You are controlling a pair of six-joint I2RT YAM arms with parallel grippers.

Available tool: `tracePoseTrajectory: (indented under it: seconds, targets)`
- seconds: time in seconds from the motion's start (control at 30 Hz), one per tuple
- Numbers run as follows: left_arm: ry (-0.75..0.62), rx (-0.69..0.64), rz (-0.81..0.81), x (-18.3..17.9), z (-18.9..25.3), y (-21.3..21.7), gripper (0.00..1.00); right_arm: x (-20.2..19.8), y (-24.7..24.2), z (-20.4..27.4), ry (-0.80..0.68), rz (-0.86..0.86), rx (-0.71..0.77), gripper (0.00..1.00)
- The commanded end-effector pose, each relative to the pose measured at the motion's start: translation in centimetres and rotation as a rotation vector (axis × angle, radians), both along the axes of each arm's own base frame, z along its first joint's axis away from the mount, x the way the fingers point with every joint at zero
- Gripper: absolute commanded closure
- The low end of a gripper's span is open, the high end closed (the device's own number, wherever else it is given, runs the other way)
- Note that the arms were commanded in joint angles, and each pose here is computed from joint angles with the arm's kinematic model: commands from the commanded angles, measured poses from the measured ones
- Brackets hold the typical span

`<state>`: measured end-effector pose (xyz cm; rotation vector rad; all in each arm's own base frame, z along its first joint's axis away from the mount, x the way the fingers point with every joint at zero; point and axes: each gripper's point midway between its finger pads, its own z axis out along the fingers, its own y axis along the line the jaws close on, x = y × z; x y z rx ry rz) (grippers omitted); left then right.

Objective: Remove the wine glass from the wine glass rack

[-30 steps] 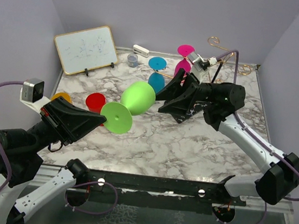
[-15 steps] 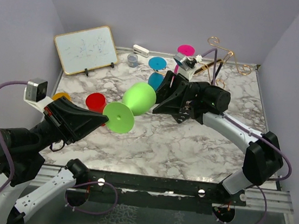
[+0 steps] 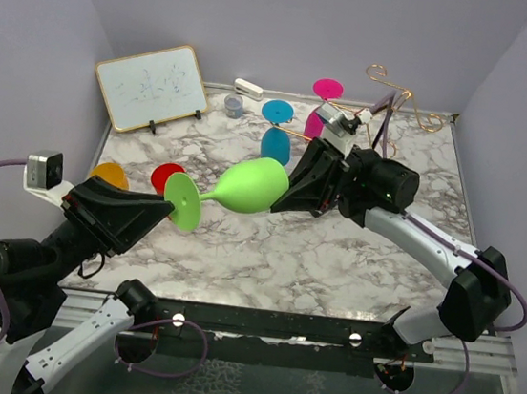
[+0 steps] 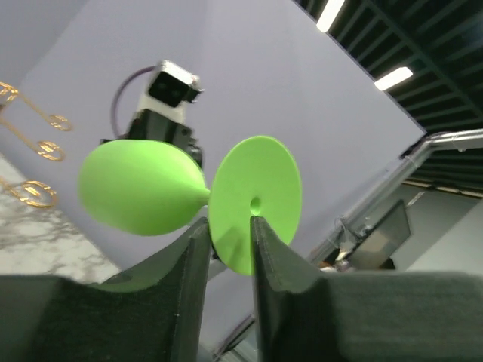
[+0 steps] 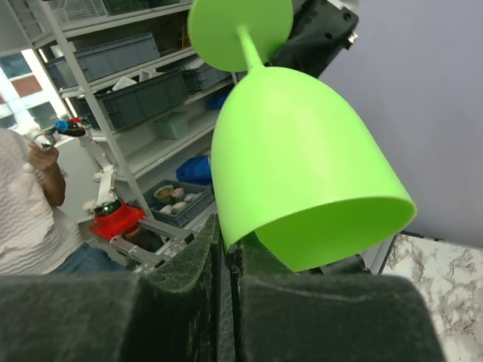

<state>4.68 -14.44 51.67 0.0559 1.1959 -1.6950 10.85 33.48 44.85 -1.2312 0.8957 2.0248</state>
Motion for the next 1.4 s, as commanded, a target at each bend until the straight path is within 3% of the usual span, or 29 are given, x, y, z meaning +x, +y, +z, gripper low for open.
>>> tracePoseTrajectory:
  seconds: [0.0, 0.07, 0.2, 0.37, 0.5, 0.6, 0.8, 1.07, 1.37]
  targets:
    - [0.085, 0.024, 0.14, 0.7, -1.8, 2.3, 0.58, 0.1, -0.2, -0.1, -0.034, -0.055, 0.01, 0.99]
    - [0.137, 0.032, 0.223, 0.9, -3.0, 3.9, 0.46, 0.2, -0.1, -0.1, -0.039, -0.079, -0.002, 0.99]
    - [0.256, 0.043, 0.39, 0.9, -6.2, 7.8, 0.42, 1.1, 0.5, 0.3, -0.054, -0.141, -0.045, 0.99]
    - [0.36, 0.018, 0.593, -0.1, -9.3, 13.2, 0.41, 4.7, 2.6, 0.0, -0.014, -0.317, -0.175, 0.99]
    - [0.395, 0.062, 0.675, -0.7, -10.7, 15.1, 0.42, 7.4, 5.7, -0.8, -0.015, -0.513, -0.34, 0.99]
    - [0.418, 0.125, 0.717, -0.5, -11.6, 15.7, 0.44, 7.4, 9.3, -2.5, -0.084, -0.668, -0.511, 0.99]
    - [0.444, 0.209, 0.787, -0.5, -12.1, 16.8, 0.47, 5.1, 14.2, -6.5, -0.222, -0.794, -0.764, 0.99]
    - [0.44, 0.25, 0.847, -1.0, -11.9, 17.8, 0.52, 5.2, 16.6, -11.0, -0.33, -0.886, -0.911, 0.99]
    - [0.454, 0.284, 0.867, -0.5, -12.6, 17.5, 0.52, 3.1, 18.7, -16.9, -0.432, -0.748, -1.027, 0.99]
